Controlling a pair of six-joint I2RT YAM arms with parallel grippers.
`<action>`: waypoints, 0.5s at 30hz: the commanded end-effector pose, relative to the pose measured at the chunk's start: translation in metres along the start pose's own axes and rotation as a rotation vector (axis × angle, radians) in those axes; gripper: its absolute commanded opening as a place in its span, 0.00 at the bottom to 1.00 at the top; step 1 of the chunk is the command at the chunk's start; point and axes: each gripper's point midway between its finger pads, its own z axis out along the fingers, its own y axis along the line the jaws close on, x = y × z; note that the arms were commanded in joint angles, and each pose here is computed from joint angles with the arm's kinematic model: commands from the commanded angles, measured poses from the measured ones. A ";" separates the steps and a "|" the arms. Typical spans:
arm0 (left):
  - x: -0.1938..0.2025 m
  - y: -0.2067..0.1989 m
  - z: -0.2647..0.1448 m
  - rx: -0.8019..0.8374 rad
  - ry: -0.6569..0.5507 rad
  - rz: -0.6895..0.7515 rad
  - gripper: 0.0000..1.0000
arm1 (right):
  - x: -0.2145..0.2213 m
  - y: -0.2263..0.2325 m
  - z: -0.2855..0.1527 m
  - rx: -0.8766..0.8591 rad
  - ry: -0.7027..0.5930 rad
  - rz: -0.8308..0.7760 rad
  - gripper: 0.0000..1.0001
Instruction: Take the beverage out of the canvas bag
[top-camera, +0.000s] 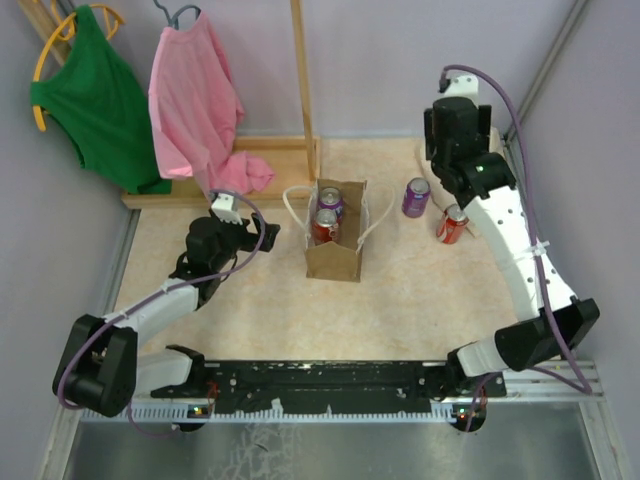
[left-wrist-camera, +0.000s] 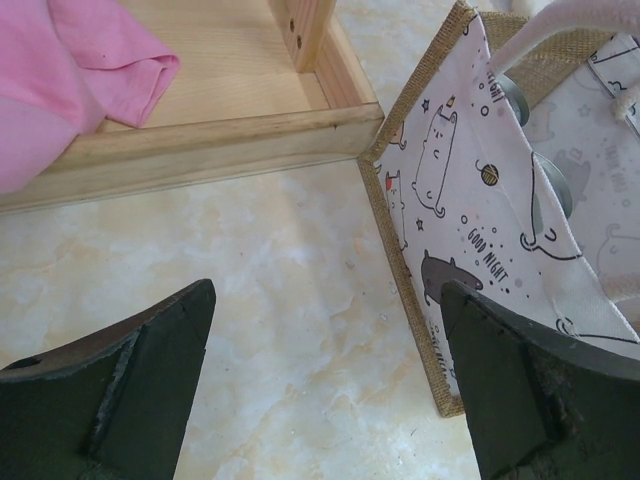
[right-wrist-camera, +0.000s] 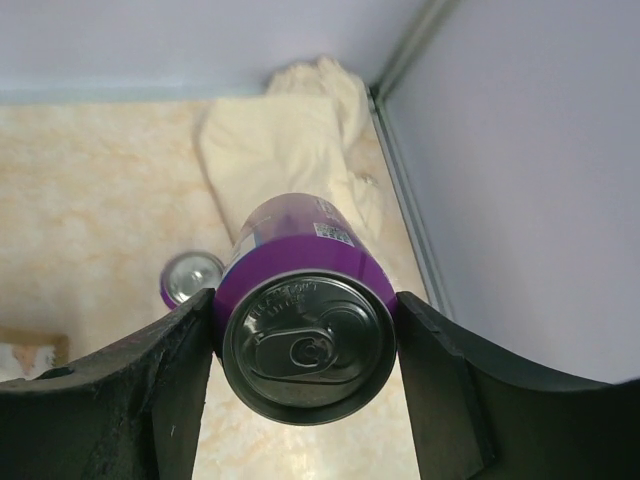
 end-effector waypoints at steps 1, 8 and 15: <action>-0.014 -0.009 -0.001 0.031 -0.045 0.003 1.00 | 0.008 -0.013 -0.008 -0.038 -0.015 0.161 0.00; -0.011 -0.008 0.001 0.029 -0.034 0.005 1.00 | 0.074 0.018 0.000 -0.130 0.118 0.139 0.00; -0.009 -0.008 0.003 0.029 -0.028 0.003 1.00 | 0.125 0.047 0.008 -0.208 0.215 0.138 0.00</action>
